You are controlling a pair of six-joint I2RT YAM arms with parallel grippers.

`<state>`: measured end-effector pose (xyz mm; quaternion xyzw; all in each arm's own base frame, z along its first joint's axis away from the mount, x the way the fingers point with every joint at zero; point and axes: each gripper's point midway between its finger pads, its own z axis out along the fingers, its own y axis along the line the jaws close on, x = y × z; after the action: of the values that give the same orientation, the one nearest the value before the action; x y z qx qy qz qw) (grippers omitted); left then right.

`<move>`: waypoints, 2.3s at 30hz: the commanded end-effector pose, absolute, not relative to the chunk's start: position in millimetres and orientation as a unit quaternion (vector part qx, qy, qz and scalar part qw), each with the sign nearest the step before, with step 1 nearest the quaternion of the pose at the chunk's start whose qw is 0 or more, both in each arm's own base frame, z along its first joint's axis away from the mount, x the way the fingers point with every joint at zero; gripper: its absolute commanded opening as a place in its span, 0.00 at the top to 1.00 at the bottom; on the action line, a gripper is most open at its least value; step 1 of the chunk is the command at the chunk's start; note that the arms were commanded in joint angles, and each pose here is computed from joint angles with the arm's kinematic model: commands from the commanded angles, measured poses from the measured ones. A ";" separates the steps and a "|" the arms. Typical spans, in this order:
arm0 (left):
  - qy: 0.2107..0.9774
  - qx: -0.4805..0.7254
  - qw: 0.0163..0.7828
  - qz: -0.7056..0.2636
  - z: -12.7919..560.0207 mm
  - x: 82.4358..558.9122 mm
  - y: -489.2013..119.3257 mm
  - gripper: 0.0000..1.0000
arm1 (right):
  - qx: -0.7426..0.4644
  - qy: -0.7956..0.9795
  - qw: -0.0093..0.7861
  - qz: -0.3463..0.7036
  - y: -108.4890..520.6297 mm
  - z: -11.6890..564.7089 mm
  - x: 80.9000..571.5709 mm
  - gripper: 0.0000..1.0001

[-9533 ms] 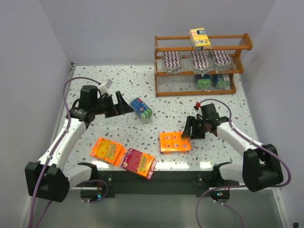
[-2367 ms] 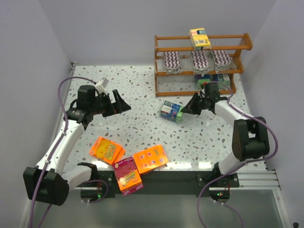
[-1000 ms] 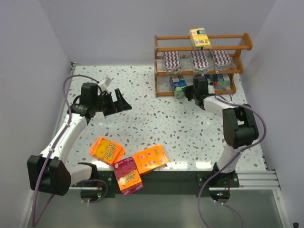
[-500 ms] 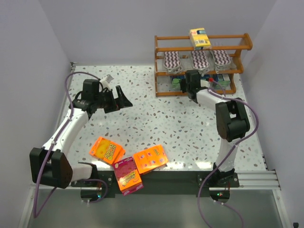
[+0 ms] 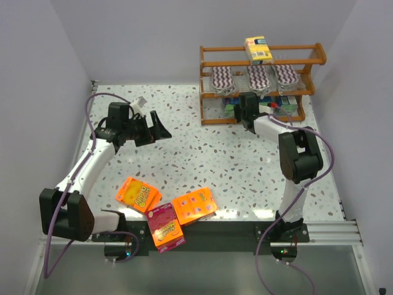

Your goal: Place and organize the cleaning sponges onto the shelf

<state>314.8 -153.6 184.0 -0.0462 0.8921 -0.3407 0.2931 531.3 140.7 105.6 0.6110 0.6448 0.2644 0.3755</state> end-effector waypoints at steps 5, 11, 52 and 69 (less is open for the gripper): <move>0.876 -0.038 0.326 -0.354 204.2 323.8 -154.7 0.00 | 0.610 0.635 0.388 0.272 137.3 121.7 527.2 0.66; 0.872 -0.038 0.332 -0.357 206.7 321.8 -154.6 0.00 | 0.585 0.627 0.405 0.316 140.2 167.0 519.5 0.21; 0.830 -0.007 0.351 -0.433 224.4 312.6 -174.5 0.02 | 0.142 0.876 0.420 0.189 100.2 232.4 291.2 0.02; 0.775 0.040 0.403 -0.485 278.1 325.2 -188.4 0.00 | 0.092 0.857 0.471 0.187 90.7 247.6 263.4 0.02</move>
<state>318.6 -187.5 237.4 0.0048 0.8089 -0.4709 0.3520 268.1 94.5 242.3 0.1064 0.8611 0.1935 0.4580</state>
